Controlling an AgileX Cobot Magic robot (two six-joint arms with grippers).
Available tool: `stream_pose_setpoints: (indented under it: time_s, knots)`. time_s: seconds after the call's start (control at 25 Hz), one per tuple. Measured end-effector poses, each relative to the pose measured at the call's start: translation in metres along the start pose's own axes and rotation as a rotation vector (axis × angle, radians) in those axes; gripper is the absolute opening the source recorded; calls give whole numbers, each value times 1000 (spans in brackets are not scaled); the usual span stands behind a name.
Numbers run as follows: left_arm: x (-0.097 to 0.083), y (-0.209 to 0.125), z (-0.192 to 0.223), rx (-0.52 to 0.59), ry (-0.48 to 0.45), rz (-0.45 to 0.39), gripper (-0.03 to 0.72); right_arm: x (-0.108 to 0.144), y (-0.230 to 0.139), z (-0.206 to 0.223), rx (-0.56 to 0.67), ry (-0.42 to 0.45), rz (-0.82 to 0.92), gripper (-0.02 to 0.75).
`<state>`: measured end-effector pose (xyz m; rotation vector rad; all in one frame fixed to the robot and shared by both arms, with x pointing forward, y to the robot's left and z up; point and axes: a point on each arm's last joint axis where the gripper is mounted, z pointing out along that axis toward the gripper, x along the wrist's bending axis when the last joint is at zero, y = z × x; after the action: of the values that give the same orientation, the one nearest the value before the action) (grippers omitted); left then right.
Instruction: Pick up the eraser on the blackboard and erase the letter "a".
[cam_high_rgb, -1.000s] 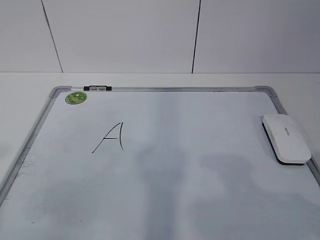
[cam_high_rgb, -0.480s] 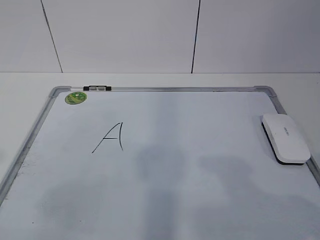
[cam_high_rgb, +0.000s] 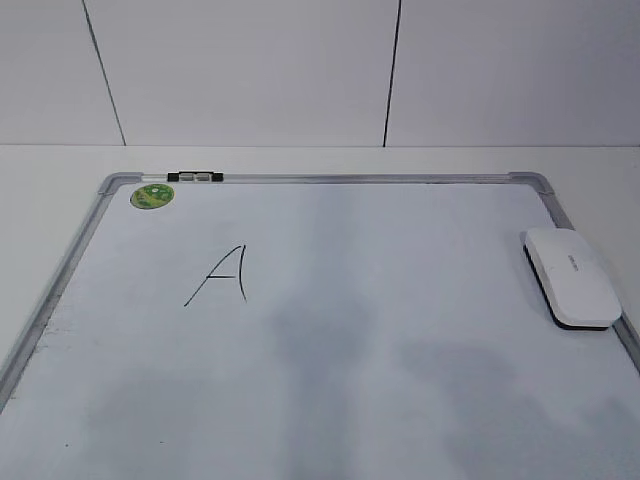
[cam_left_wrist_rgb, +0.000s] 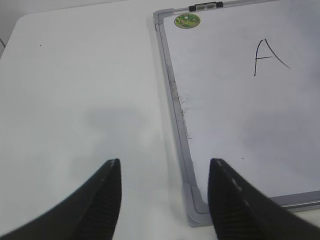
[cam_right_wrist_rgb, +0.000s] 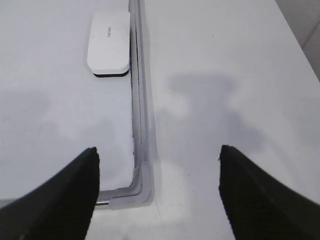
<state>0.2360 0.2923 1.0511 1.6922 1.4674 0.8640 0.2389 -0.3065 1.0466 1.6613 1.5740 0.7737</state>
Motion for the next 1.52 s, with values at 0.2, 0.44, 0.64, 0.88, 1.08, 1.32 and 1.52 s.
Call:
stream_pose_setpoints:
  time_s: [0.2,0.44,0.64,0.88,1.08,1.32,1.52]
  knots:
    - [0,-2,-3,-20,2,2,413,-1,-7,-8,-66,0,6,593]
    - [-1,-2,-3,-20,0,1,407,-1,-7,-9,-70,0,7,593]
    - [-1,-2,-3,-20,0,1,403,-1,-7,-9,-70,0,7,593]
    - [-1,-2,-3,-20,0,1,380,-1,-7,-9,-70,0,7,593]
    - [-1,-2,-3,-20,0,1,371,-1,-7,-9,-70,0,7,593]
    - [-1,-2,-3,-20,0,1,363,-1,-7,-9,-70,0,7,593]
    - [-1,-2,-3,-20,0,1,360,-1,-7,-9,-70,0,8,593]
